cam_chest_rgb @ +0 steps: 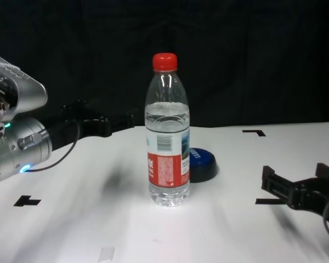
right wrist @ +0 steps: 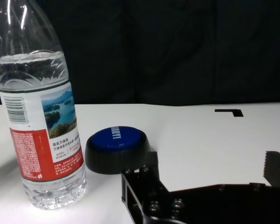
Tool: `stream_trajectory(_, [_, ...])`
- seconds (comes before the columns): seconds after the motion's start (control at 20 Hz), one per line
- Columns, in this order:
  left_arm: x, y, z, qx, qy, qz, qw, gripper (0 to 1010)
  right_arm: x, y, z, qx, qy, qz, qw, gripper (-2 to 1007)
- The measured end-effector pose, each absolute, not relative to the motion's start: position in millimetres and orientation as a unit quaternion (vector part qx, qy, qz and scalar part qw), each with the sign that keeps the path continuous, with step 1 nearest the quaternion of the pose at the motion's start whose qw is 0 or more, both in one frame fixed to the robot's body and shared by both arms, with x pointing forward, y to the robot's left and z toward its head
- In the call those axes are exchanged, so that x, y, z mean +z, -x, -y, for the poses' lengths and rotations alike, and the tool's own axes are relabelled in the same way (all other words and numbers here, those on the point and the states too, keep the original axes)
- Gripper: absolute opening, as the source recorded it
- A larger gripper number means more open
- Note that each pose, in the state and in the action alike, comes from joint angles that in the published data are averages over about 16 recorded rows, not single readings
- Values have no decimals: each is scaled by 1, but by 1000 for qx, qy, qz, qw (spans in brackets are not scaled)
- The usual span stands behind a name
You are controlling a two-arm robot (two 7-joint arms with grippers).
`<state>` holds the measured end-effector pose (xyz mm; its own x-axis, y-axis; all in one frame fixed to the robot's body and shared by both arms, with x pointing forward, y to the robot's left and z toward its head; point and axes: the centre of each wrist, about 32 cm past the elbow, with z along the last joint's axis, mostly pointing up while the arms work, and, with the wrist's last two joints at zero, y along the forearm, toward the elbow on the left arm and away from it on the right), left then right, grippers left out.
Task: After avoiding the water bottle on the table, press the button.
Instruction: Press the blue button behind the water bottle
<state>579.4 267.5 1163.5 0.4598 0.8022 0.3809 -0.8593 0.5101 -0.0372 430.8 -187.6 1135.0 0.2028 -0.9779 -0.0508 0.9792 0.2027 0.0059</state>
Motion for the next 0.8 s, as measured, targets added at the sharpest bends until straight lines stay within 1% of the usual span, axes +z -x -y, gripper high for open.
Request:
stream_trajectory(0.4, [1163, -580, -268, 489, -80, 177, 850, 1009, 1135, -431, 188, -631, -18, -18, 775, 1002])
stream_trajectory(0.8, [1165, -575, -273, 500, -80, 179, 843, 1010, 1135, -431, 188, -631, -18, -18, 775, 1002])
